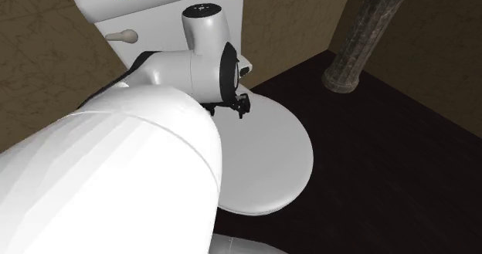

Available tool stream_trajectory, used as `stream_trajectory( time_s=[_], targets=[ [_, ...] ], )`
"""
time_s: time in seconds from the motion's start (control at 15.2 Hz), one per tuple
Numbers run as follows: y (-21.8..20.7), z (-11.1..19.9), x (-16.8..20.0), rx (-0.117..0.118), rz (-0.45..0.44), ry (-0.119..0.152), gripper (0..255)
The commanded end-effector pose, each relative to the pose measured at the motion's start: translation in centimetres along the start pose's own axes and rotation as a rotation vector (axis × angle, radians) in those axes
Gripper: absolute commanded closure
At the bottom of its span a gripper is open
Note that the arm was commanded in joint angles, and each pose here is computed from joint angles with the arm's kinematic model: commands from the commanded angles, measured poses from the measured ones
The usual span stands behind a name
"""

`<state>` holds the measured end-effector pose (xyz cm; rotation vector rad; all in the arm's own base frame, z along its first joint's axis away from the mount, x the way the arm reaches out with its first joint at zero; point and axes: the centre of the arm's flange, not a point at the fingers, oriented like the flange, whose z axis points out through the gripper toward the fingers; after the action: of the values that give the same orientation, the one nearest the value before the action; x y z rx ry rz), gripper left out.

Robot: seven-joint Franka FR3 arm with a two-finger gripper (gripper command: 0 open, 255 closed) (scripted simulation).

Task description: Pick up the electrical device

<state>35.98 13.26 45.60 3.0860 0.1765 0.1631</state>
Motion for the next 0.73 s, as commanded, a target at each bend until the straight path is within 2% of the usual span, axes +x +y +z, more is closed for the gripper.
stream_trajectory(
  time_s=[0.0,0.66],
  targets=[
    [-1.8,0.9,1.2,0.01,-0.003,0.035,0],
    [-11.4,4.8,6.2,0.054,-0.023,0.195,0]
  ],
)
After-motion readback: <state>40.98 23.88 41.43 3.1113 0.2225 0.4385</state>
